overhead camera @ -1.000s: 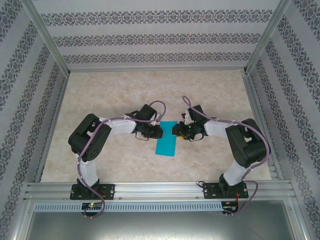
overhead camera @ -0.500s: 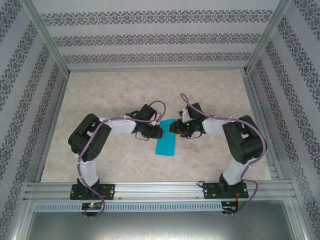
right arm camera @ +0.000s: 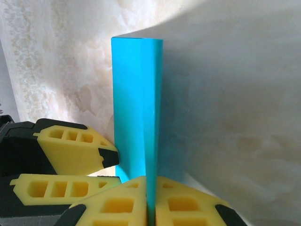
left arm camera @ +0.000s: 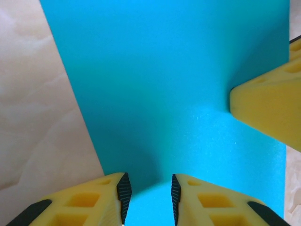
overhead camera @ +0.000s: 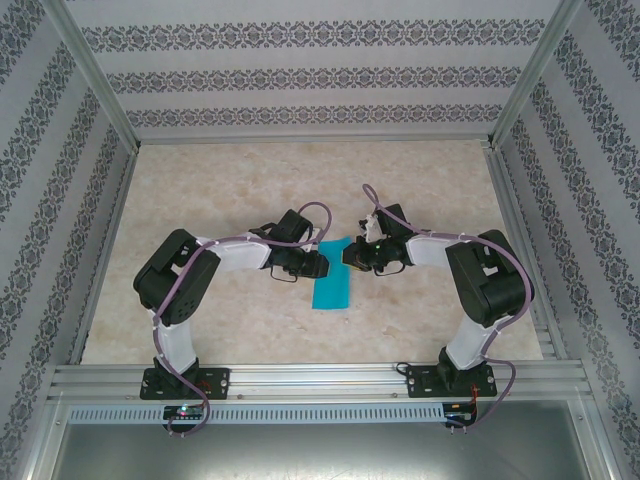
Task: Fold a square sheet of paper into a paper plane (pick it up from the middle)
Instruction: Pick up the square sheet of paper from the center of the table, then place a square sheet of paper at the center of the table, then fold the triangle a second time at the center of the table.
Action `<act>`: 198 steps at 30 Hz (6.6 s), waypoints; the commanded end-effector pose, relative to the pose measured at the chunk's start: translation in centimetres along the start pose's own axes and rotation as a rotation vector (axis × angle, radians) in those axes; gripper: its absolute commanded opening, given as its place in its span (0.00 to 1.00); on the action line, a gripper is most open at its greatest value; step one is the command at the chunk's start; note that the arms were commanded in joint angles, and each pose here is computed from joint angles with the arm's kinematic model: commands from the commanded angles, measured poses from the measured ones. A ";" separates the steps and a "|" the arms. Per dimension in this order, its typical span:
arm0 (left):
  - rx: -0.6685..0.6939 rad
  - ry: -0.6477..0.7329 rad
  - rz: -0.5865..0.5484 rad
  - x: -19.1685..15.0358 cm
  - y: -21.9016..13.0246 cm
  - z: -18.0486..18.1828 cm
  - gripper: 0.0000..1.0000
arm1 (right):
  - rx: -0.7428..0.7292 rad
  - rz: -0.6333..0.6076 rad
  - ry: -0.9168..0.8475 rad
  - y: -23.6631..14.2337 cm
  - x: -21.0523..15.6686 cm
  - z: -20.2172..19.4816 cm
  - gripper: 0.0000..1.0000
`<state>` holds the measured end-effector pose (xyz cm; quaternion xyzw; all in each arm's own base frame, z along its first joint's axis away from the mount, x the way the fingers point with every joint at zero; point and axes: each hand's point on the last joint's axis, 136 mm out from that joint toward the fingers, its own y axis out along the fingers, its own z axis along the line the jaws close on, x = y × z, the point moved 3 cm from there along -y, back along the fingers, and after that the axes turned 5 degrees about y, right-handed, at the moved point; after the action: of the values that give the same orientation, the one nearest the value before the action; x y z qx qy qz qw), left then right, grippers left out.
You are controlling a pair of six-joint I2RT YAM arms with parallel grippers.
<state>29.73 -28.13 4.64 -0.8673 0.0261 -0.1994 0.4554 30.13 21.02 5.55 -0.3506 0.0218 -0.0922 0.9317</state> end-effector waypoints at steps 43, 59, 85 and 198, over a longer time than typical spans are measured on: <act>-0.325 -0.170 -0.343 0.5 -15.3 -5.8 0.58 | 0.514 -0.133 -0.043 -10.2 3.1 14.7 0.00; -0.221 -0.169 -0.305 0.0 -15.3 -4.8 0.20 | 0.494 -0.111 -0.023 -8.7 3.1 13.2 0.00; -0.176 -0.272 -0.126 -1.4 -8.1 -2.4 0.01 | 0.333 -0.010 0.058 -0.9 2.7 5.4 0.07; -0.215 -0.297 -0.030 2.3 -0.1 -3.0 0.03 | -0.264 0.001 -0.178 0.3 7.4 0.4 0.10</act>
<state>30.67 -30.18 6.05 -0.9263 -0.0390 -0.0590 0.3701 37.59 20.64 7.30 -0.4544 -0.0583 -0.0732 0.8859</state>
